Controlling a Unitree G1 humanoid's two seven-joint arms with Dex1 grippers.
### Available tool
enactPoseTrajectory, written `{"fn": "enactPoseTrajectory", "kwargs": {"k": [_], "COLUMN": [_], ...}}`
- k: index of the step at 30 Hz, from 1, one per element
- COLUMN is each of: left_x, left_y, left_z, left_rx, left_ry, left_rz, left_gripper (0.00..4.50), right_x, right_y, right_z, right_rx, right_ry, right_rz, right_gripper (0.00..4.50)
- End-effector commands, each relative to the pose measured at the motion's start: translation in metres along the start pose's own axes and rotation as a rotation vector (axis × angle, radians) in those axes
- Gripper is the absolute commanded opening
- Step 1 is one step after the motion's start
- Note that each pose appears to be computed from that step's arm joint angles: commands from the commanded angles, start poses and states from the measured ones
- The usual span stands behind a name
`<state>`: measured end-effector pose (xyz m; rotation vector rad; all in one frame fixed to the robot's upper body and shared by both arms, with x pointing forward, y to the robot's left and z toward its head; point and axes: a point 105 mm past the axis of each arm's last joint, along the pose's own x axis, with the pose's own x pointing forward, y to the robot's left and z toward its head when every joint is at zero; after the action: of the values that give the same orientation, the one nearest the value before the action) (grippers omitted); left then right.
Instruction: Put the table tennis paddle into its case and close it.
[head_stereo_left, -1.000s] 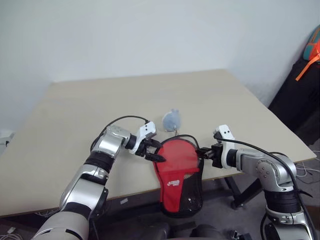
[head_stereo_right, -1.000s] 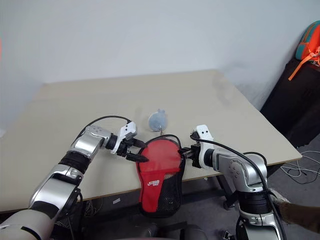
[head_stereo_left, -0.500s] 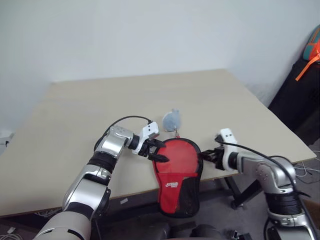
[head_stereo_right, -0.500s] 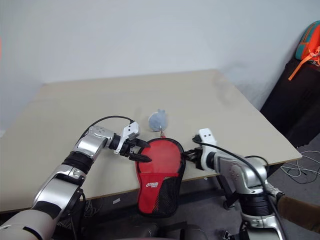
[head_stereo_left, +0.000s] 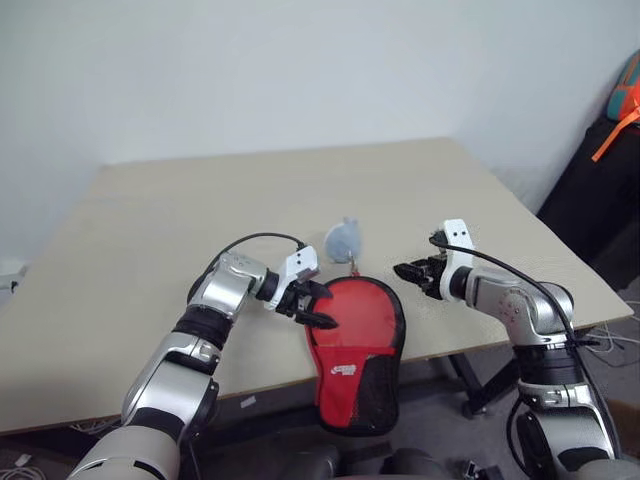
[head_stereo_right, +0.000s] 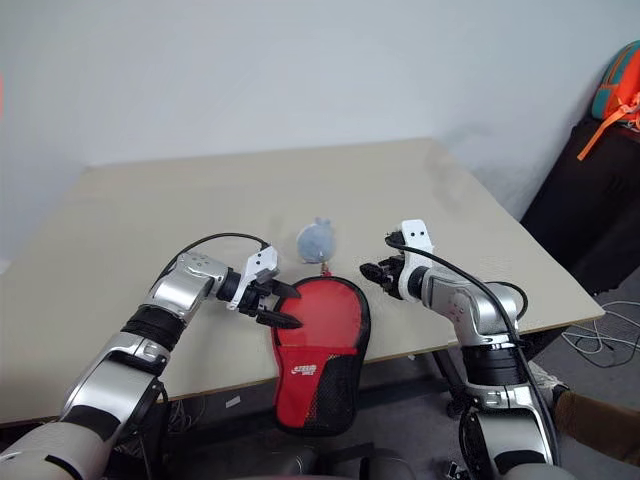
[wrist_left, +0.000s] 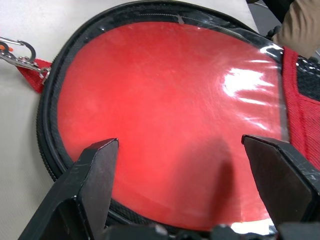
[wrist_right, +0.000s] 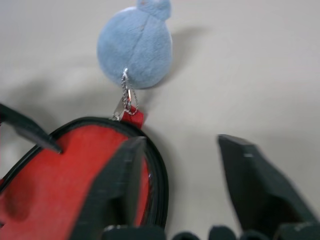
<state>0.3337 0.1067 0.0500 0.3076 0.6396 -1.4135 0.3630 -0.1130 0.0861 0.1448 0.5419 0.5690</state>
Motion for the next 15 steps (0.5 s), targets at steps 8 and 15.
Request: {"fn": "enactPoseTrajectory", "kwargs": {"k": [8, 15], "left_x": [0.004, 0.000], "left_y": [-0.014, -0.014], "left_z": [-0.017, -0.025], "left_rx": [-0.048, -0.071], "left_ry": [0.047, 0.051], "left_rz": [-0.024, 0.004], "left_gripper": [4.20, 4.20], "right_x": [0.051, 0.079], "right_y": [0.000, 0.032], "right_z": [0.031, 0.040], "right_rx": [0.012, -0.005], "right_ry": [-0.050, -0.037], "right_rz": [-0.053, 0.040], "right_gripper": [4.42, 4.42]}}
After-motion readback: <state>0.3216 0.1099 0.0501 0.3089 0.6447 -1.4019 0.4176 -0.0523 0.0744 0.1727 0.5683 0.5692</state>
